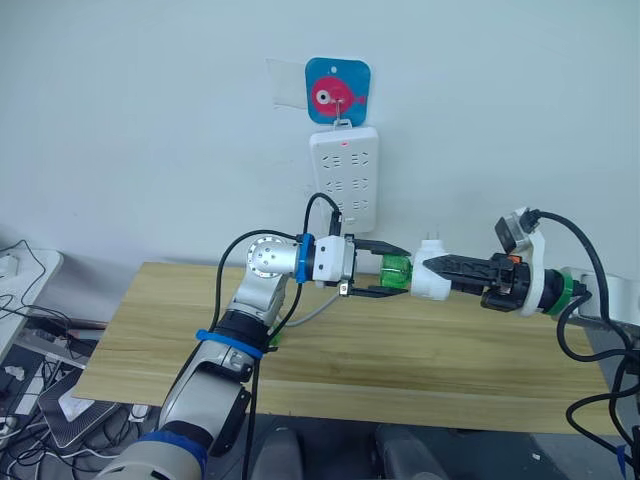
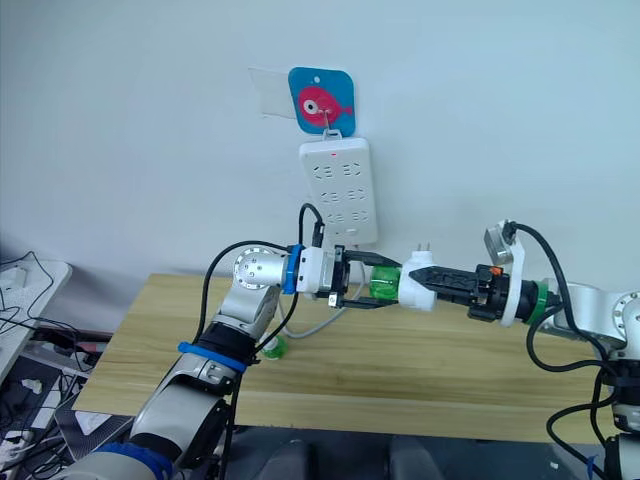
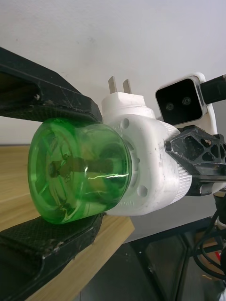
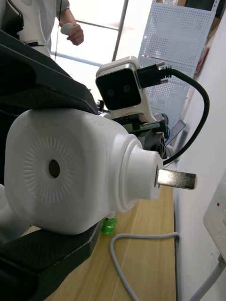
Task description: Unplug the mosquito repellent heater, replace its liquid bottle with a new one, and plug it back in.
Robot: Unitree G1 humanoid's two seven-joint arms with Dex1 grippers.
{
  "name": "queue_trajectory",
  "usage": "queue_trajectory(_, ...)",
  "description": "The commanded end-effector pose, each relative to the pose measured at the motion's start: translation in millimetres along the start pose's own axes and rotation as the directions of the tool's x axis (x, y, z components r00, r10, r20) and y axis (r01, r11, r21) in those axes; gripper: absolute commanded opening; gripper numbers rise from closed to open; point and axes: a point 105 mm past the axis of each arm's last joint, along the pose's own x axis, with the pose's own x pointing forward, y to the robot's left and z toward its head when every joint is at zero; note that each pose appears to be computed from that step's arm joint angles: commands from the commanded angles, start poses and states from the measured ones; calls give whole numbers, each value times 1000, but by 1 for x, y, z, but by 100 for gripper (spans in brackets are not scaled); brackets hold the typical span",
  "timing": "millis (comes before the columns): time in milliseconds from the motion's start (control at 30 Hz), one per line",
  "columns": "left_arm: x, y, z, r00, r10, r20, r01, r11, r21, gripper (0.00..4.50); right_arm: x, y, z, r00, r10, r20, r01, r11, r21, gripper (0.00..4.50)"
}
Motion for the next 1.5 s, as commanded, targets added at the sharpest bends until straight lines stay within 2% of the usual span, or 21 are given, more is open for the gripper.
queue_trajectory(33,6,6,8,1000,5,21,-6,999,36,228,1,16,3,998,53,-27,-55,998,-45,297)
queue_trajectory(133,7,8,11,998,12,54,-9,998,-58,228,1,15,3,999,42,-31,-43,998,-48,297)
queue_trajectory(233,6,12,14,996,10,89,18,949,-314,329,-1,17,-2,998,16,-64,-21,997,-72,297)
queue_trajectory(333,2,6,18,993,-41,106,93,831,-548,418,-1,19,-10,995,6,-104,-16,996,-91,297)
queue_trajectory(367,0,4,19,992,-61,113,120,753,-647,448,-1,19,-12,994,2,-112,-13,996,-94,297)
queue_trajectory(433,-2,1,22,988,-93,119,151,641,-752,448,-1,19,-12,993,-4,-114,-7,995,-96,297)
queue_trajectory(467,-3,0,23,987,-104,121,160,618,-770,448,0,19,-11,994,-4,-109,-6,995,-95,297)
queue_trajectory(600,-2,2,25,988,-104,115,155,640,-753,448,0,18,-8,996,2,-90,-10,996,-90,297)
queue_trajectory(700,-3,3,27,987,-121,109,163,691,-704,448,-1,18,-4,997,8,-73,-14,996,-87,297)
queue_trajectory(800,-6,3,31,989,-127,78,149,821,-552,448,-7,15,-1,999,5,-47,-8,998,-66,297)
queue_trajectory(833,-7,2,31,990,-128,63,143,875,-463,448,-9,14,1,999,6,-37,-9,998,-57,297)
queue_trajectory(900,-6,0,32,994,-96,48,106,940,-323,448,-10,13,3,1000,13,-23,-14,999,-46,297)
queue_trajectory(1000,-5,-2,33,997,-51,53,61,974,-219,448,-11,13,4,1000,24,-14,-25,999,-39,297)
queue_trajectory(1067,-4,-4,30,1000,-14,28,16,997,-76,448,-11,13,5,999,30,-13,-31,999,-36,297)
queue_trajectory(1133,-2,-6,28,1000,23,11,-24,997,72,448,-12,13,5,999,37,-12,-37,999,-33,297)
queue_trajectory(1233,-2,-12,24,1000,22,-2,-21,978,209,448,-11,14,6,999,43,-10,-43,999,-29,297)
queue_trajectory(1333,-3,-12,23,998,58,-5,-52,916,397,448,-11,14,6,999,48,-15,-49,998,-25,297)
queue_trajectory(1500,-4,-11,20,996,90,1,-76,826,559,448,-10,14,6,998,54,-21,-55,998,-21,297)
